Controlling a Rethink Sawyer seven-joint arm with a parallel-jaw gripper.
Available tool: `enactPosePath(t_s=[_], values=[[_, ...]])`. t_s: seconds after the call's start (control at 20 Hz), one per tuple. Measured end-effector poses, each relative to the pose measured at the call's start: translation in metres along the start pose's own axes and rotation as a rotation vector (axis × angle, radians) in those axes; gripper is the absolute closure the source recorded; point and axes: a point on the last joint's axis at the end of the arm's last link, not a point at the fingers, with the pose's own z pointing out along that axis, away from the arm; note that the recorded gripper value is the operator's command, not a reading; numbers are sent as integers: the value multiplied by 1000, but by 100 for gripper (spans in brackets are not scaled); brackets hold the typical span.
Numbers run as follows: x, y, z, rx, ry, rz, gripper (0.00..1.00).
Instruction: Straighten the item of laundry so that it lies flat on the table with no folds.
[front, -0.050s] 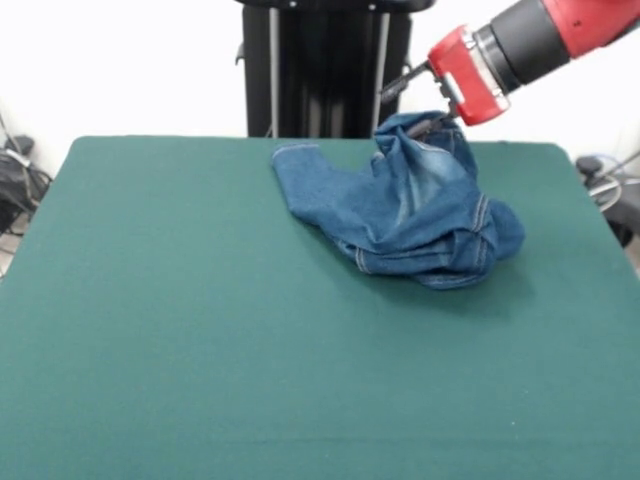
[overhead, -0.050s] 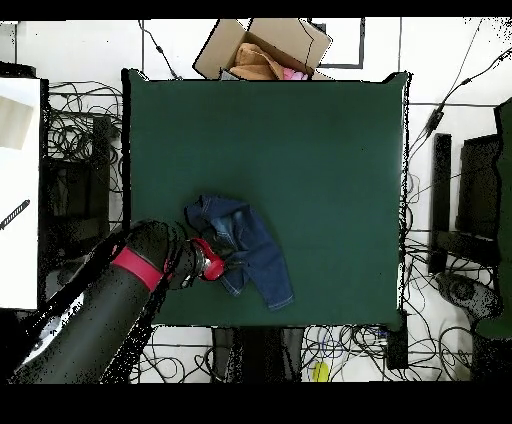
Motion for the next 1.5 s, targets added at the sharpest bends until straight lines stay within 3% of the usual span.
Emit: enactPosePath(t_s=[0.4, 0.75, 0.8, 1.0, 1.15, 1.35, 1.5], values=[[-3, -2, -2, -41, -21, 3, 0], [-26, -23, -5, -219, 3, 86, 0], [-37, -36, -3, -289, 36, 138, 0], [-46, -46, 1, -350, 74, 186, 0], [-61, -61, 12, -456, 143, 259, 0], [-72, -69, 25, -569, 198, 295, 0], [-76, -71, 33, -640, 202, 291, 0]])
